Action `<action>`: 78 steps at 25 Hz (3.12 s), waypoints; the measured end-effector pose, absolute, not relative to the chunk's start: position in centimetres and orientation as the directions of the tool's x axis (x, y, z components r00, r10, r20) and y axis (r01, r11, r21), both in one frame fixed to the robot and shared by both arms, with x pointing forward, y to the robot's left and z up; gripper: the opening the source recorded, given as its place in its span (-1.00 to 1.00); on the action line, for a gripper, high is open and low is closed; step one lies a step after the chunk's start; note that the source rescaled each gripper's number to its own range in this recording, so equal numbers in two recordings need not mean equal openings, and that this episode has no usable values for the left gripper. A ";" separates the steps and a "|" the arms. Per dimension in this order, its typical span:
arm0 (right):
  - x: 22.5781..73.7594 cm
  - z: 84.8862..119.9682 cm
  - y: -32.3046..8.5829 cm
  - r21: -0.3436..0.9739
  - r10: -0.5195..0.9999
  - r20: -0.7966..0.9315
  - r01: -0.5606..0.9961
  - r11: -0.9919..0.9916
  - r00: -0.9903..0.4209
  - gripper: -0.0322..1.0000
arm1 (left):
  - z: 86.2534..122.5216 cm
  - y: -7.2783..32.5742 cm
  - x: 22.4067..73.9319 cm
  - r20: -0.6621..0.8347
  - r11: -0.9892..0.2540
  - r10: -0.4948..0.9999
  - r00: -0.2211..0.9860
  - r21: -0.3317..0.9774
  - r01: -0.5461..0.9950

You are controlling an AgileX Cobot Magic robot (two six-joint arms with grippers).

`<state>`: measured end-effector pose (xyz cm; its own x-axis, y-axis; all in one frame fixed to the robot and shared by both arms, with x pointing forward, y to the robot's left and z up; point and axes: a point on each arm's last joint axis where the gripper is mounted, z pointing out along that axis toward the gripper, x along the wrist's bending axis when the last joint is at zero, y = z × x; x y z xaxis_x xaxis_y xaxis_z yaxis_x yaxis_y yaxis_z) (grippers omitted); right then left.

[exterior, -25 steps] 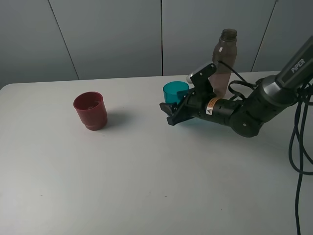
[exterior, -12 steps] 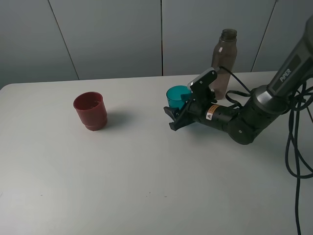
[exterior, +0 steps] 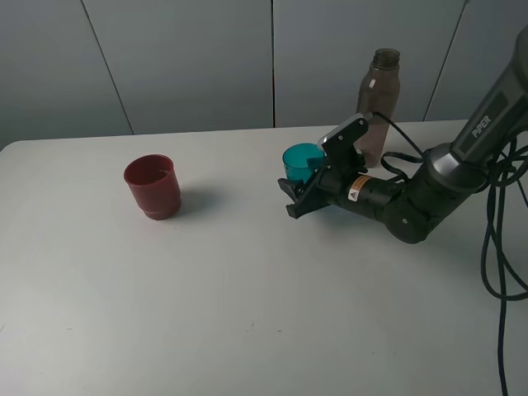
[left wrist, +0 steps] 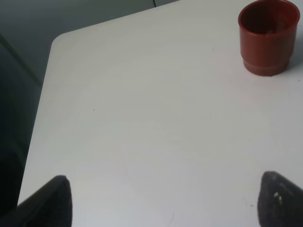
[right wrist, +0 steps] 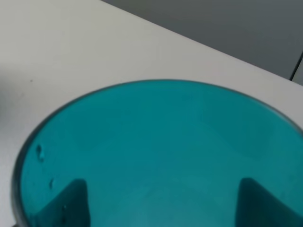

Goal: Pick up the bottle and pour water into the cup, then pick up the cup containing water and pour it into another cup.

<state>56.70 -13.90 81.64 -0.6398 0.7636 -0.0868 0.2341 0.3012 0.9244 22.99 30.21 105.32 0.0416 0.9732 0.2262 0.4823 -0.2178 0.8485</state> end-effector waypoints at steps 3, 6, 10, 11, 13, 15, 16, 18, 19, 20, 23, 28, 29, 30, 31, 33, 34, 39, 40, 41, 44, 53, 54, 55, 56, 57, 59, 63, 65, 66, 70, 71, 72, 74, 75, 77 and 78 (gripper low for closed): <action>56.7 81.6 -13.9 0.923 0.765 -0.083 0.240 0.300 -0.639 -0.89 | 105.3 30.2 23.0 0.226 -0.218 0.973 0.042 0.848 0.482; 56.7 81.6 -13.9 0.925 0.768 -0.064 0.252 0.286 -0.638 -0.89 | 105.3 30.2 23.0 0.226 -0.218 0.973 0.042 0.848 0.482; 56.5 81.5 -13.8 0.920 0.766 -0.035 0.278 0.275 -0.642 0.39 | 105.3 30.2 23.0 0.224 -0.216 0.974 0.041 0.849 0.482; 56.5 81.4 -13.8 0.919 0.767 -0.029 0.284 0.272 -0.641 0.74 | 105.3 30.2 23.0 0.224 -0.216 0.974 0.041 0.849 0.482; 56.4 81.5 -13.9 0.916 0.770 -0.019 0.297 0.269 -0.638 0.93 | 105.3 30.2 23.0 0.224 -0.216 0.974 0.041 0.849 0.482; 55.9 81.8 -14.1 0.914 0.772 -0.013 0.305 0.266 -0.635 0.97 | 105.3 30.2 23.0 0.224 -0.216 0.974 0.041 0.849 0.482; 55.6 82.0 -14.2 0.913 0.774 -0.011 0.310 0.267 -0.634 0.97 | 105.3 30.2 23.0 0.224 -0.216 0.974 0.041 0.849 0.482; 54.8 82.1 -14.6 0.906 0.776 -0.005 0.325 0.270 -0.631 0.97 | 105.3 30.2 23.0 0.224 -0.216 0.974 0.041 0.849 0.482; 54.3 82.2 -14.8 0.901 0.775 -0.004 0.334 0.277 -0.632 0.97 | 105.3 30.2 23.0 0.224 -0.216 0.974 0.041 0.849 0.482; 53.7 82.2 -15.1 0.895 0.776 -0.005 0.343 0.285 -0.631 0.97 | 105.3 30.2 23.0 0.224 -0.216 0.974 0.041 0.849 0.482; 52.2 83.0 -16.1 0.881 0.797 -0.011 0.371 0.293 -0.604 0.99 | 105.3 30.2 23.0 0.224 -0.216 0.974 0.041 0.849 0.482; 49.7 86.3 -17.7 0.880 0.839 -0.022 0.387 0.274 -0.544 0.99 | 105.3 30.2 23.0 0.224 -0.216 0.974 0.041 0.849 0.482; 49.2 87.0 -18.0 0.879 0.843 -0.027 0.389 0.276 -0.537 0.99 | 105.3 30.2 23.0 0.224 -0.216 0.974 0.041 0.849 0.482; 48.8 88.1 -18.4 0.878 0.850 -0.032 0.392 0.276 -0.526 0.99 | 105.3 30.2 23.0 0.224 -0.216 0.974 0.041 0.849 0.482; 48.5 89.3 -18.6 0.875 0.854 -0.041 0.394 0.281 -0.519 0.99 | 105.3 30.2 23.0 0.224 -0.216 0.974 0.041 0.849 0.482; 47.8 91.8 -19.1 0.871 0.859 -0.061 0.393 0.295 -0.509 0.99 | 105.3 30.2 23.0 0.224 -0.216 0.974 0.041 0.849 0.482; 47.4 93.5 -19.3 0.883 0.861 -0.073 0.370 0.291 -0.503 0.99 | 105.3 30.2 23.0 0.224 -0.216 0.974 0.041 0.849 0.482; 43.8 100.2 -21.4 0.884 0.884 -0.113 0.360 0.298 -0.454 0.99 | 105.3 30.2 23.0 0.224 -0.216 0.974 0.041 0.849 0.482; 43.1 101.1 -21.9 0.870 0.893 -0.107 0.392 0.297 -0.438 0.99 | 105.3 30.2 23.0 0.224 -0.216 0.974 0.041 0.849 0.482; 42.3 102.3 -22.3 0.872 0.902 -0.097 0.401 0.282 -0.422 0.99 | 105.3 30.2 23.0 0.224 -0.216 0.974 0.041 0.849 0.482; 39.4 105.2 -23.8 0.848 0.920 -0.069 0.464 0.258 -0.386 0.99 | 105.3 30.2 23.0 0.224 -0.216 0.974 0.041 0.849 0.482; 30.0 107.3 -27.7 0.730 0.932 -0.039 0.627 0.273 -0.361 0.99 | 105.3 30.2 23.0 0.224 -0.216 0.974 0.041 0.849 0.482; 29.2 107.1 -28.0 0.716 0.931 -0.030 0.642 0.274 -0.363 0.99 | 105.3 30.2 23.0 0.224 -0.216 0.974 0.041 0.849 0.482; 28.4 107.1 -28.2 0.715 0.931 -0.020 0.645 0.269 -0.366 0.99 | 105.3 30.2 23.0 0.224 -0.216 0.974 0.041 0.849 0.482; 27.6 107.0 -28.5 0.714 0.929 -0.012 0.647 0.266 -0.369 0.99 | 105.3 30.2 23.0 0.224 -0.216 0.974 0.041 0.849 0.482; 27.0 107.0 -28.7 0.721 0.928 -0.004 0.642 0.260 -0.371 0.99 | 105.3 30.2 23.0 0.224 -0.216 0.974 0.041 0.849 0.482; 25.9 107.1 -28.9 0.751 0.925 0.016 0.615 0.240 -0.380 0.99 | 105.3 30.2 23.0 0.224 -0.216 0.974 0.041 0.849 0.482; 24.0 107.2 -29.6 0.816 0.922 0.025 0.541 0.205 -0.387 0.99 | 105.3 30.2 23.0 0.224 -0.216 0.974 0.041 0.849 0.482; 23.3 107.1 -29.9 0.840 0.921 0.025 0.508 0.191 -0.388 0.99 | 105.3 30.2 23.0 0.224 -0.216 0.974 0.041 0.849 0.482; 22.9 107.1 -30.0 0.852 0.921 0.024 0.491 0.184 -0.388 0.99 | 105.3 30.2 23.0 0.224 -0.216 0.974 0.041 0.849 0.482; 21.9 107.0 -30.5 0.883 0.921 0.022 0.440 0.164 -0.389 0.99 | 105.3 30.2 23.0 0.224 -0.216 0.974 0.041 0.849 0.482; 21.8 107.0 -30.5 0.884 0.921 0.022 0.438 0.163 -0.389 0.99 | 105.3 30.2 23.0 0.224 -0.216 0.974 0.041 0.849 0.482; 21.8 107.0 -30.5 0.885 0.921 0.022 0.436 0.163 -0.389 0.99 | 105.3 30.2 23.0 0.224 -0.216 0.974 0.041 0.849 0.482; 22.1 106.5 -30.4 0.875 0.922 0.021 0.452 0.170 -0.388 0.99 | 105.3 30.2 23.0 0.224 -0.216 0.974 0.041 0.849 0.482; 22.3 106.0 -30.3 0.867 0.922 0.021 0.467 0.176 -0.387 0.99 | 105.3 30.2 23.0 0.224 -0.216 0.974 0.041 0.849 0.482; 22.5 105.5 -30.2 0.860 0.922 0.024 0.479 0.178 -0.385 0.99 | 105.3 30.2 23.0 0.224 -0.216 0.974 0.041 0.849 0.482; 22.7 105.4 -30.2 0.864 0.922 0.024 0.472 0.175 -0.385 0.99 | 105.3 30.2 23.0 0.224 -0.216 0.974 0.041 0.849 0.482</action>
<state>22.65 -30.18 105.45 -0.3855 0.9224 0.0239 0.4725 0.1750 0.8638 22.99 30.21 105.32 0.0406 0.9736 0.2244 0.4824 -0.2158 0.8490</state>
